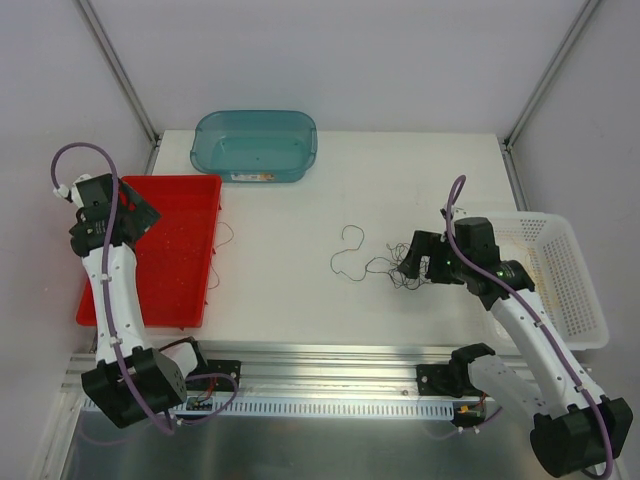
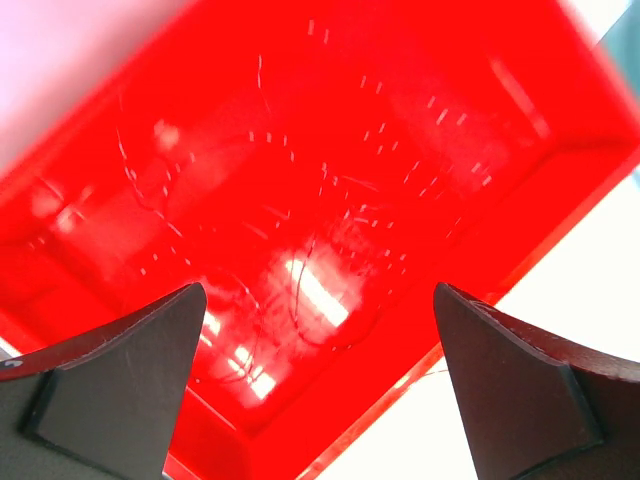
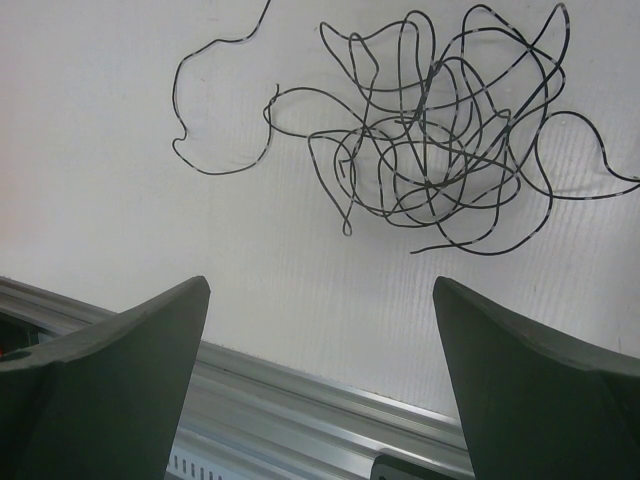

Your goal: Untangle the cables

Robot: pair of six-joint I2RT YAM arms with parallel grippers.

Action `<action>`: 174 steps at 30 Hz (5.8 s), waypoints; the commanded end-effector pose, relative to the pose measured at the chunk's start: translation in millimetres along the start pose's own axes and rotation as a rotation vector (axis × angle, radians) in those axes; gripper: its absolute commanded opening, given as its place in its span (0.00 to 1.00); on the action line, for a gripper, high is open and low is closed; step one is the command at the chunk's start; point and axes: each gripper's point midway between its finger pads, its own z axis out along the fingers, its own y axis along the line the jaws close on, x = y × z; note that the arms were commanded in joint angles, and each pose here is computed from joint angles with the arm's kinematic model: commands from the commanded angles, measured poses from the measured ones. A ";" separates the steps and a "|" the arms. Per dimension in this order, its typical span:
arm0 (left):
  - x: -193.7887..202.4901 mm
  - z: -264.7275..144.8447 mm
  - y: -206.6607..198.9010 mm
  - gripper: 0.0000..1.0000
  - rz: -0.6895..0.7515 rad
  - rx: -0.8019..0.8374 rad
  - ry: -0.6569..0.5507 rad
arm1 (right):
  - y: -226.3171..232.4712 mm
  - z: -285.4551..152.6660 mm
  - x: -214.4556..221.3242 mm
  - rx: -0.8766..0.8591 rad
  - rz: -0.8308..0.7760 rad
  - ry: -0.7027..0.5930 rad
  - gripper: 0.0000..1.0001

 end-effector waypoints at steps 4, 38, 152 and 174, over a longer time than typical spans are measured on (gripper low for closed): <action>-32.6 -31.6 -1.6 0.99 0.028 0.016 -0.094 | 1.7 -1.0 3.2 -0.016 -0.013 -0.008 1.00; 156.3 25.5 -131.8 0.60 0.868 0.184 0.199 | 2.3 4.0 18.9 -0.044 0.004 0.023 1.00; 360.4 -73.1 -244.9 0.03 0.365 0.441 0.547 | 104.8 69.0 53.9 -0.116 -0.215 0.088 0.01; 120.4 -146.6 -181.1 0.00 0.580 0.612 0.179 | -49.1 43.3 22.3 0.241 0.036 0.055 0.01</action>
